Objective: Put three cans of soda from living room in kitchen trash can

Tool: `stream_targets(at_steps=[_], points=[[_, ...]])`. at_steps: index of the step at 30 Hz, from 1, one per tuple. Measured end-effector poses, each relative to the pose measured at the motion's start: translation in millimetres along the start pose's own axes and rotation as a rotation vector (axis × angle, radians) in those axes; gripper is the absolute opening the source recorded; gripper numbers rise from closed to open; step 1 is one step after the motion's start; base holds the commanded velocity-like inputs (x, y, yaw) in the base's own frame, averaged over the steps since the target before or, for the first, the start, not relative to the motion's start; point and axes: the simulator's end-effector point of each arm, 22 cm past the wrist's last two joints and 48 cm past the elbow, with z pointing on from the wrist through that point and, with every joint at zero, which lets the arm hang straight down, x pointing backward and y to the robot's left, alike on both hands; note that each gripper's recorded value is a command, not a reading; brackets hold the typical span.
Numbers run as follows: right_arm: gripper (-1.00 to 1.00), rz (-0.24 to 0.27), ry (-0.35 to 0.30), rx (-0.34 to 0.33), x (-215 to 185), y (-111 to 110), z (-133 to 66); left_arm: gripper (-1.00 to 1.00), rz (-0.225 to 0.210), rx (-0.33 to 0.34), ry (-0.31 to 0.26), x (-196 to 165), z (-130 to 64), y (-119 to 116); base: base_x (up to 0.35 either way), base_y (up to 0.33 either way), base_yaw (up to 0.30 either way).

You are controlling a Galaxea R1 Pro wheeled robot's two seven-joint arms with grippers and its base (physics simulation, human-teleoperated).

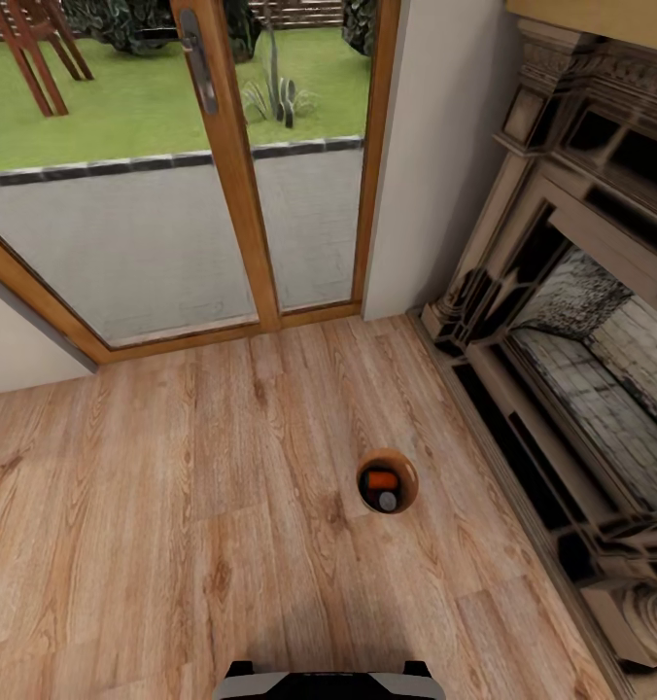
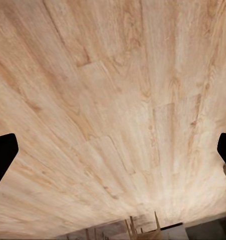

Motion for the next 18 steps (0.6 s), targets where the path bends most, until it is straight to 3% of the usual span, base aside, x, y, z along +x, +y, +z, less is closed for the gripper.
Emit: stream_targets(at_steps=[18], points=[[1.0, -0.002, -0.003, -0.007, -2.4, 7.8, 0.6, 1.0, -0.013, 0.002, -0.02, -7.5, 1.3, -4.8, 0.0, 0.0, 0.0]])
